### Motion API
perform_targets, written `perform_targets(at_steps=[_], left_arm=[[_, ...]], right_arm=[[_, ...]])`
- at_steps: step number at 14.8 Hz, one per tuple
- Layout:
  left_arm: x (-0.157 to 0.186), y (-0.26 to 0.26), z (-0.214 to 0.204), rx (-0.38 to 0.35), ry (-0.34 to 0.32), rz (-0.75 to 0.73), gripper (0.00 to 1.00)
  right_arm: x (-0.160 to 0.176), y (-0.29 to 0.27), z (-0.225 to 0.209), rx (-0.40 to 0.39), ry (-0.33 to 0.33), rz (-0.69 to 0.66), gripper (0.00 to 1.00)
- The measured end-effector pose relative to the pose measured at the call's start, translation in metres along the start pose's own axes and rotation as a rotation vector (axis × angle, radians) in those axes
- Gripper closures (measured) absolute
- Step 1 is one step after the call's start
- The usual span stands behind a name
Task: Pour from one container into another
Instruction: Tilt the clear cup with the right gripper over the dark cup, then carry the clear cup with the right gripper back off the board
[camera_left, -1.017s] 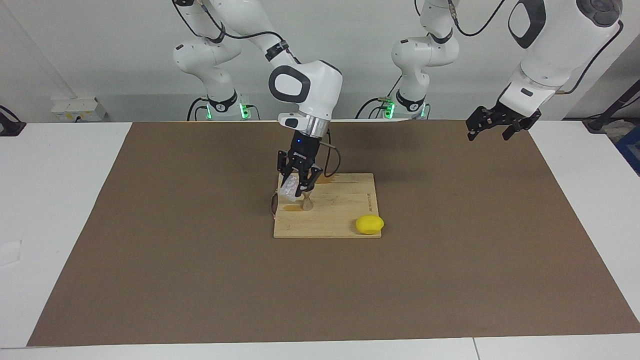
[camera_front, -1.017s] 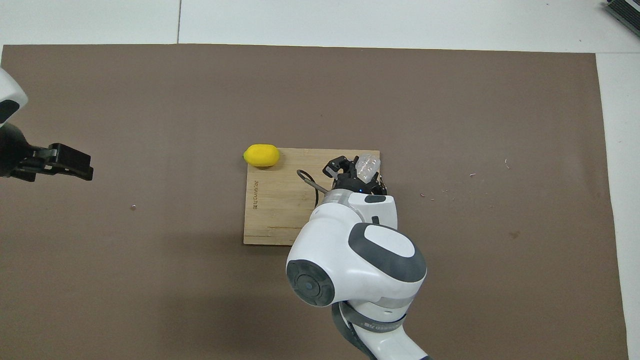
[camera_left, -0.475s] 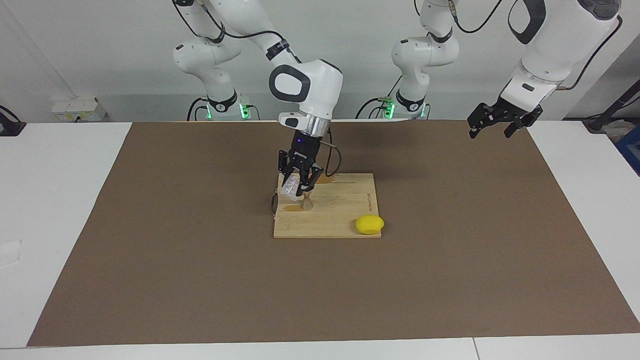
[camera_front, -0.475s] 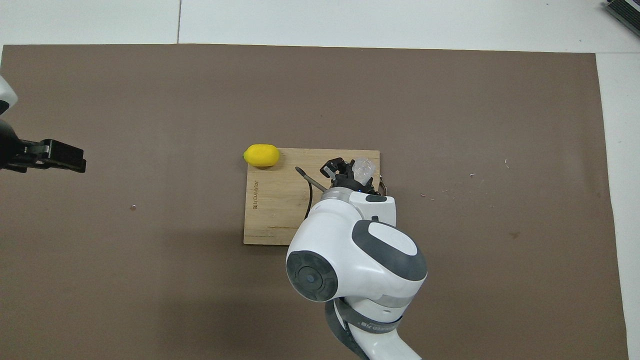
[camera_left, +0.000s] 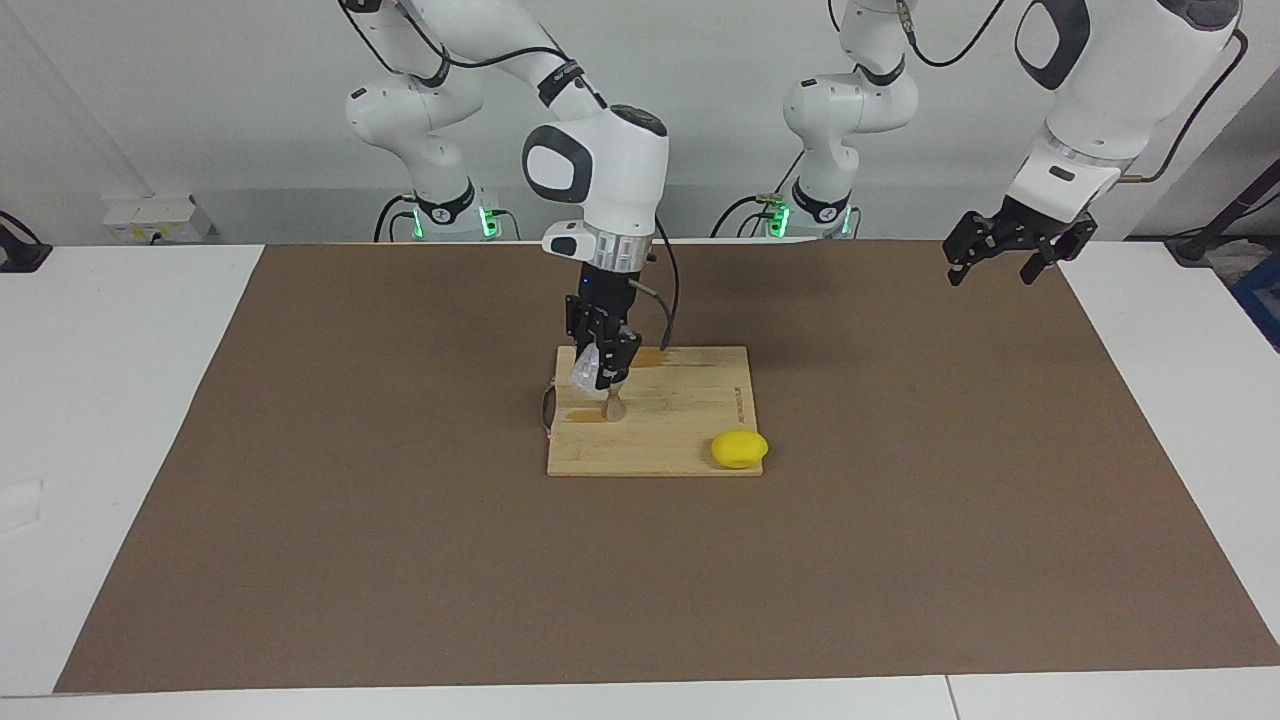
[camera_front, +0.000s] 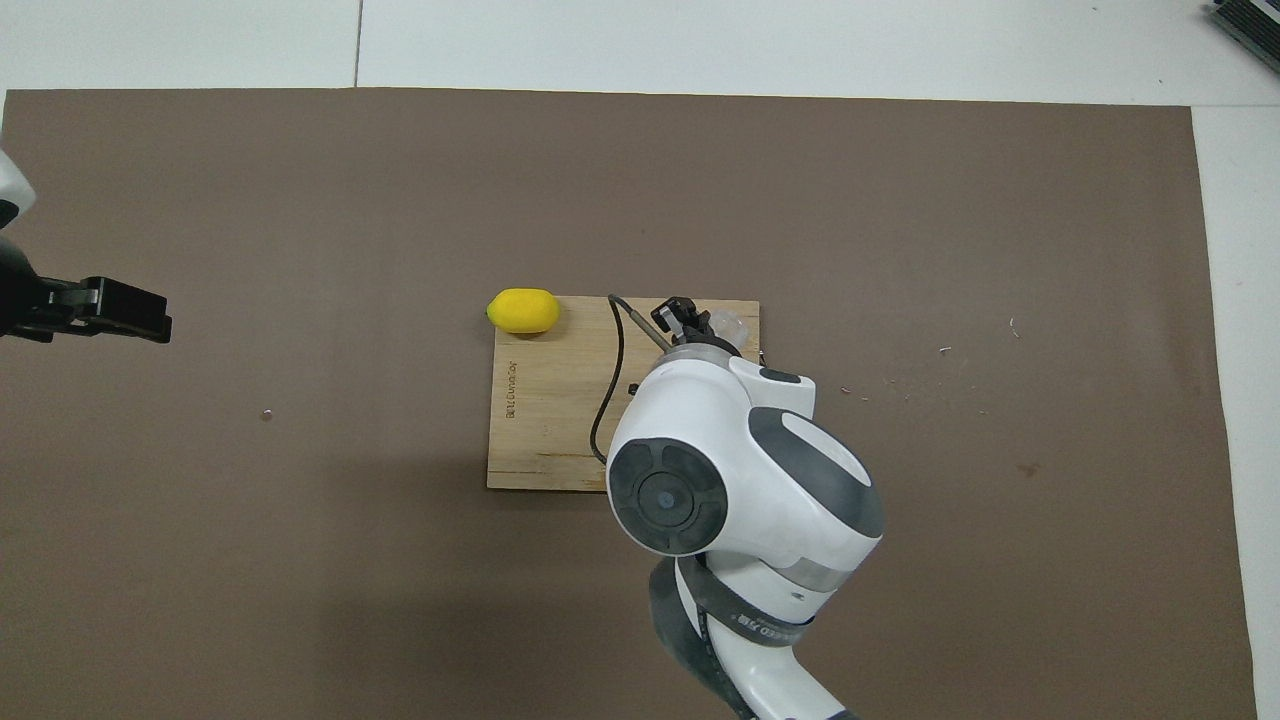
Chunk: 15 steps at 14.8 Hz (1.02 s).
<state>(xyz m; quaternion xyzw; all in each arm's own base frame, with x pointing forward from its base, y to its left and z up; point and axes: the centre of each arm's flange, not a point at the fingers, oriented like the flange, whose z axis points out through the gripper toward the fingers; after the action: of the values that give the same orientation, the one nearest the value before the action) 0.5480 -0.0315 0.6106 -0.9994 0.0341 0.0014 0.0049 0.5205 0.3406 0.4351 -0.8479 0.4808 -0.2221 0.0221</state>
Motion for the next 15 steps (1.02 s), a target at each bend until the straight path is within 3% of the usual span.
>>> perform_targets(at_steps=[7, 11, 15], left_arm=[[0.0, 0.0, 0.001, 0.0, 0.001, 0.0, 0.0], [0.0, 0.0, 0.001, 0.0, 0.003, 0.0, 0.0], [0.001, 0.0, 0.001, 0.0, 0.003, 0.0, 0.0]], right_arm=[[0.04, 0.001, 0.02, -0.084, -0.223, 0.286, 0.49], [0.086, 0.016, 0.053, -0.168, -0.383, 0.474, 0.49], [0.132, 0.051, 0.1, -0.248, -0.503, 0.606, 0.49]])
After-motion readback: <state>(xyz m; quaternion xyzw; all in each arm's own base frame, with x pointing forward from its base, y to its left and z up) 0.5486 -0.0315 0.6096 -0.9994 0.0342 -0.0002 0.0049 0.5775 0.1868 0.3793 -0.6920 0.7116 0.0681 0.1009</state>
